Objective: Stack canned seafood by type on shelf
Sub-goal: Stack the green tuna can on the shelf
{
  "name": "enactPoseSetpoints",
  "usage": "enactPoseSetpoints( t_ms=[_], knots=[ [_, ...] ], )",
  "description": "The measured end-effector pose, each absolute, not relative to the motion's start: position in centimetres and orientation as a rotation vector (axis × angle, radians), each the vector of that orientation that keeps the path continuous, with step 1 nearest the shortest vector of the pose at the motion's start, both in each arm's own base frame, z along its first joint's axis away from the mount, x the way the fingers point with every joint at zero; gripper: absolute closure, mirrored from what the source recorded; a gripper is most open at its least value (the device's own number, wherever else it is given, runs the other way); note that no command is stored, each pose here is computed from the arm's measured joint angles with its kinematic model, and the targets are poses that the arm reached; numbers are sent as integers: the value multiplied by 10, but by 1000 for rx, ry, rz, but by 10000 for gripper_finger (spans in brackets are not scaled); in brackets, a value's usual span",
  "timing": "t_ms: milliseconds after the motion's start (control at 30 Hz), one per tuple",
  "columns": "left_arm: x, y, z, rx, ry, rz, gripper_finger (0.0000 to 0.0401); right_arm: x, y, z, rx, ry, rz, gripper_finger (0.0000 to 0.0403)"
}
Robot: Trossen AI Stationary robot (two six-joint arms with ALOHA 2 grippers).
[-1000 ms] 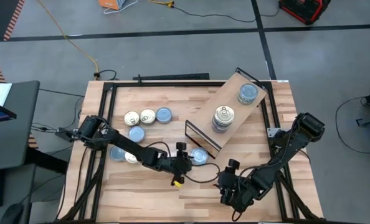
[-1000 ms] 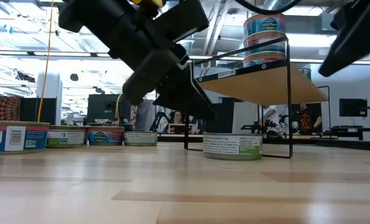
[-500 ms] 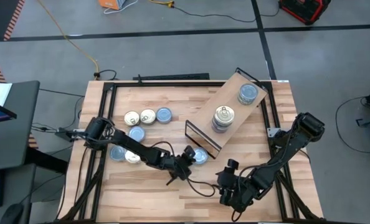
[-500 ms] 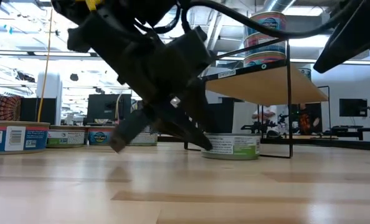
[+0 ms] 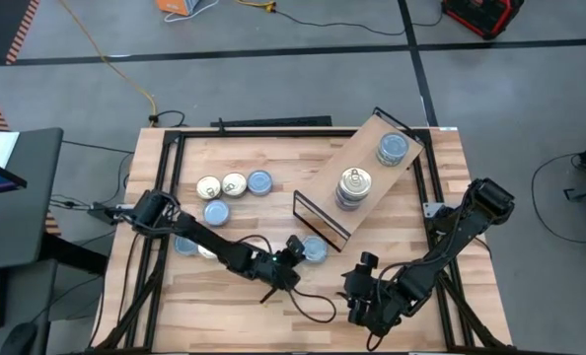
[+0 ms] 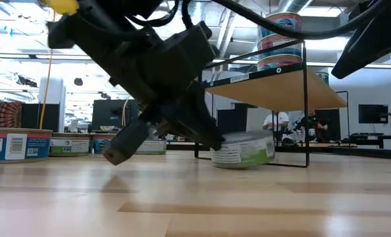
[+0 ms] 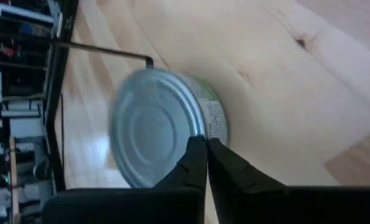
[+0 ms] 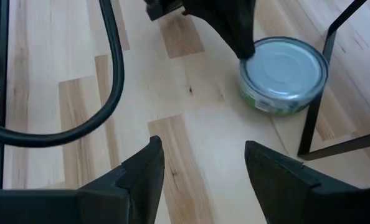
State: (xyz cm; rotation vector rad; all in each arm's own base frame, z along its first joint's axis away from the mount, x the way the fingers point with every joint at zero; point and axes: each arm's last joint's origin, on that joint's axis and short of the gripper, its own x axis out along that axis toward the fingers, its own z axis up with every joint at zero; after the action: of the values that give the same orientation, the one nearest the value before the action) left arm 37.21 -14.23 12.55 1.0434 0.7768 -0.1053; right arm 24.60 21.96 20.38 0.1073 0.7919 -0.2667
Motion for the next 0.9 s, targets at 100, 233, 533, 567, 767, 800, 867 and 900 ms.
enactPoseSetpoints(
  t_ms=[100, 233, 533, 567, 767, 800, 867, 900],
  knots=[
    [365, -148, 122, 1042, 815, -89, 400, 246, 220, 204, 108, 792, -267, 154],
    [361, -155, 121, 1029, 822, -74, 401, 246, 220, 204, 108, 791, -267, 154],
    [342, -175, 136, 948, 813, -81, 401, 246, 220, 204, 113, 791, -270, 154],
    [341, -175, 141, 940, 810, -77, 401, 246, 220, 204, 111, 792, -269, 154],
    [335, -169, 161, 887, 807, -45, 401, 246, 220, 204, 108, 792, -268, 154],
    [335, -170, 166, 861, 786, -34, 401, 246, 220, 204, 108, 792, -268, 154],
    [338, -165, 171, 788, 760, 9, 400, 246, 220, 204, 107, 792, -268, 154],
    [341, -161, 171, 747, 761, 27, 396, 246, 219, 204, 109, 791, -269, 154]
  ],
)
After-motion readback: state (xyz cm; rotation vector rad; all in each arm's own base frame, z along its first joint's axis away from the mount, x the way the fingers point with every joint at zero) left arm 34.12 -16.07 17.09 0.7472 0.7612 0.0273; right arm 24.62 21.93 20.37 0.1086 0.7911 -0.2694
